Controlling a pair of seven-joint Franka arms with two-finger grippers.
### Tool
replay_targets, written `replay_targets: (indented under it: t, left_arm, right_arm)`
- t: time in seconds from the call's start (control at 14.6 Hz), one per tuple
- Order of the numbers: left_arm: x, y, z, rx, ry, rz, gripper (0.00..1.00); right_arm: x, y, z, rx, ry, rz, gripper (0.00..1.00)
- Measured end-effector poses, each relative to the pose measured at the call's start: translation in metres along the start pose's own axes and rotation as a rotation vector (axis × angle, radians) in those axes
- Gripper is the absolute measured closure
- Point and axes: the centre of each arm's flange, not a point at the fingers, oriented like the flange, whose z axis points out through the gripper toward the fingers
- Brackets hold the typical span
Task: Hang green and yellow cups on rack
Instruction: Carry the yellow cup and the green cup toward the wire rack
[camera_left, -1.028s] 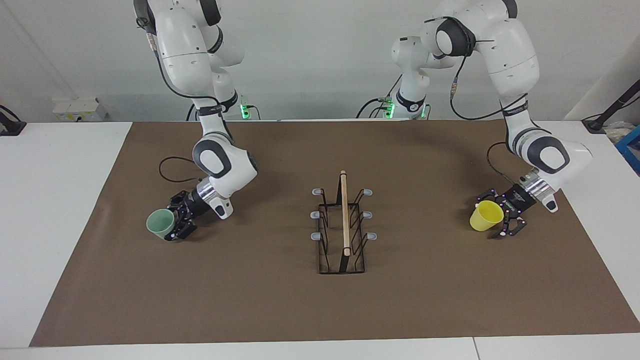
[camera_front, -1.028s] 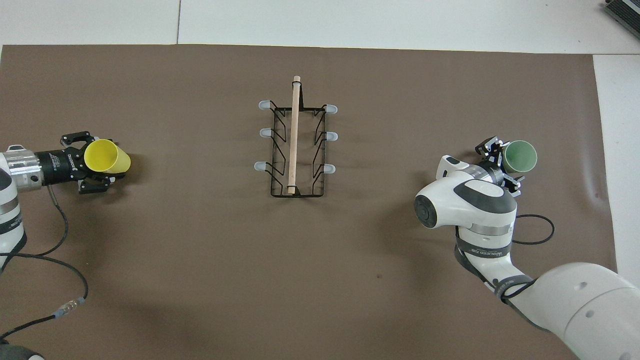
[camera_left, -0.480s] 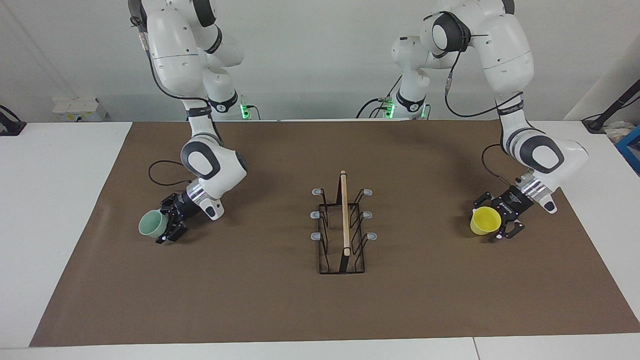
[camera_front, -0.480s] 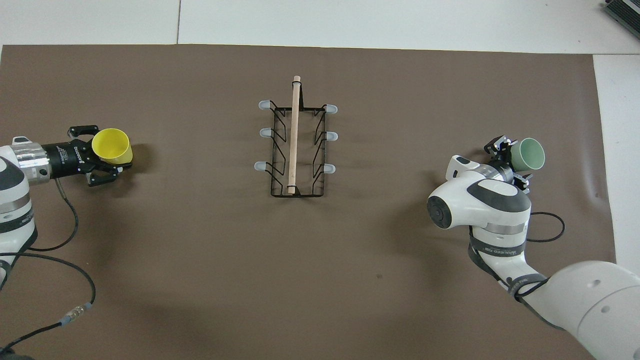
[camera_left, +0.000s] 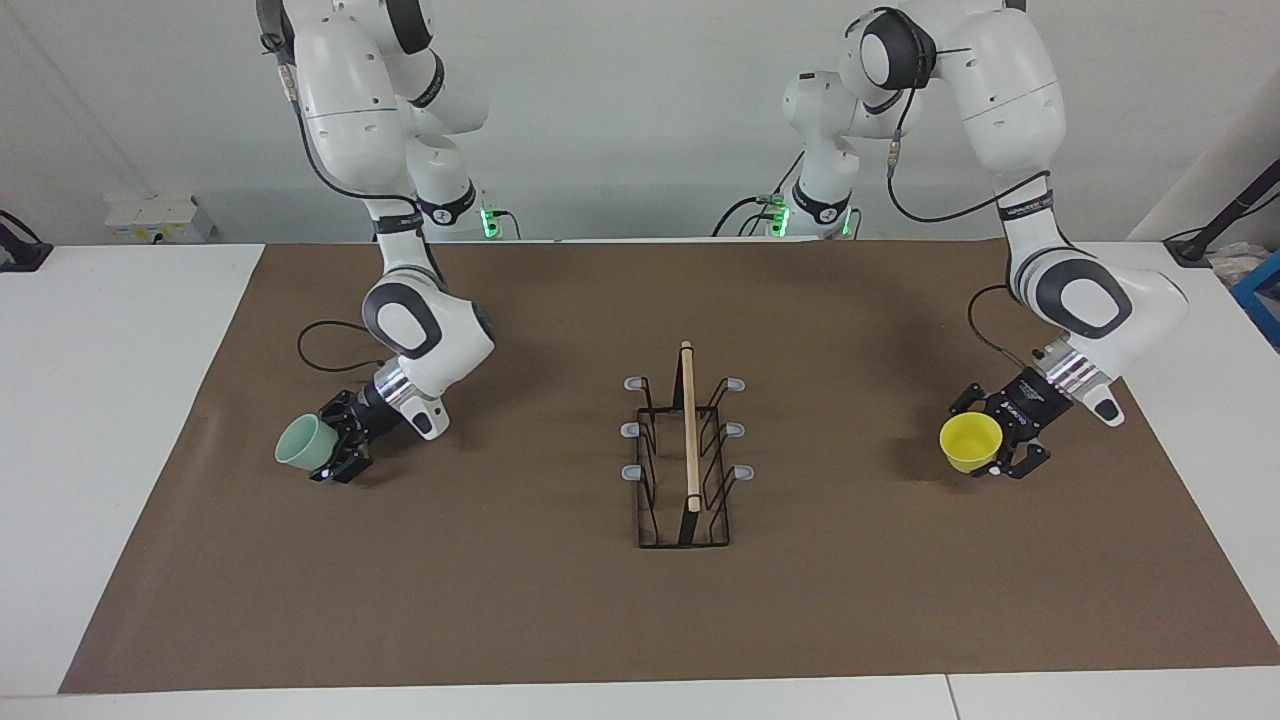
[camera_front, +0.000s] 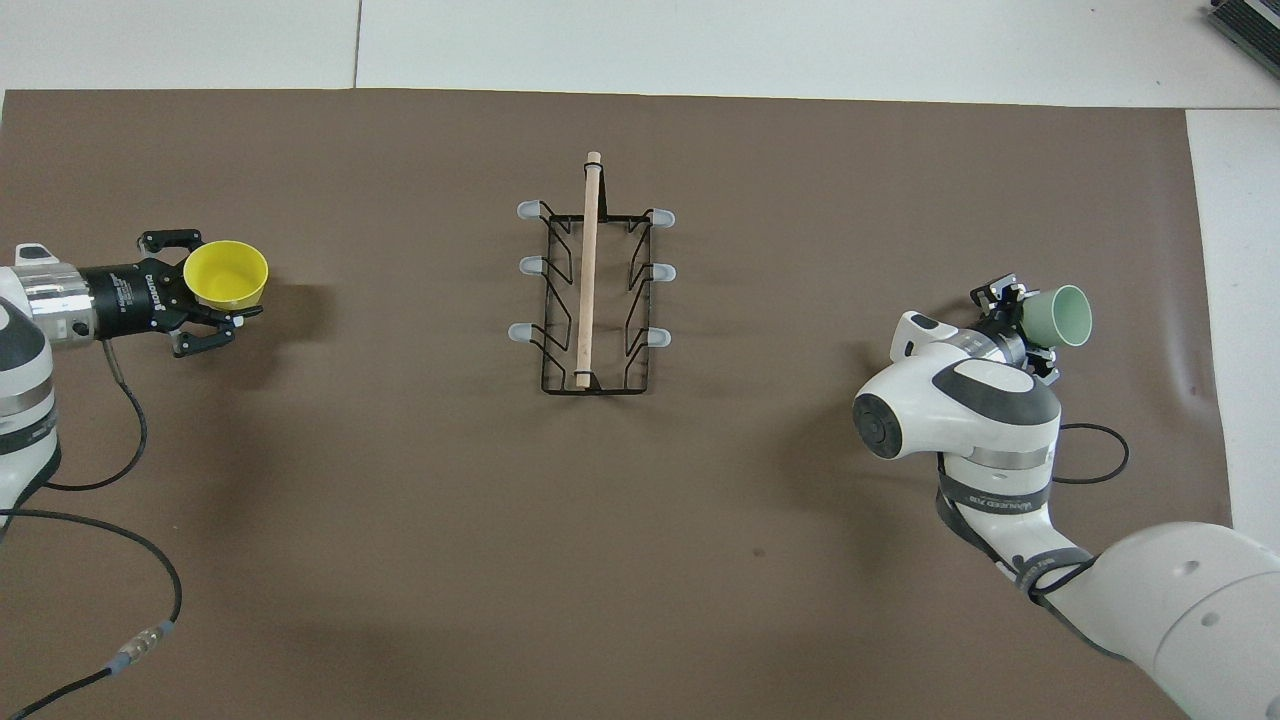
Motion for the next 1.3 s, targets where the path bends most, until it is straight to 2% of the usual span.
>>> replay_targets:
  t: [0.14, 0.48, 0.75, 0.96, 1.1, 1.3]
  left_arm:
    - [-0.022, 0.009, -0.017, 0.019, 0.042, 0.088, 0.34]
    - [-0.105, 0.023, -0.022, 0.157, 0.197, 0.409, 0.34]
    - [-0.156, 0.015, -0.015, 0.26, 0.312, 0.608, 0.34]
    - [-0.195, 0.009, -0.021, 0.303, 0.414, 0.721, 0.34]
    - [-0.222, 0.001, -0.018, 0.329, 0.473, 0.793, 0.34]
    - [-0.254, -0.01, -0.002, 0.369, 0.58, 0.866, 0.34]
  right_arm:
    - [-0.01, 0.004, -0.007, 0.055, 0.045, 0.066, 0.34]
    - [-0.055, 0.022, -0.046, 0.145, 0.226, 0.205, 0.35]
    - [-0.077, 0.035, -0.099, 0.192, 0.373, 0.319, 0.35]
    - [-0.084, 0.046, -0.152, 0.234, 0.507, 0.41, 0.35]
    - [-0.091, 0.053, -0.184, 0.291, 0.592, 0.471, 0.35]
    - [-0.107, 0.062, -0.21, 0.326, 0.689, 0.551, 0.36]
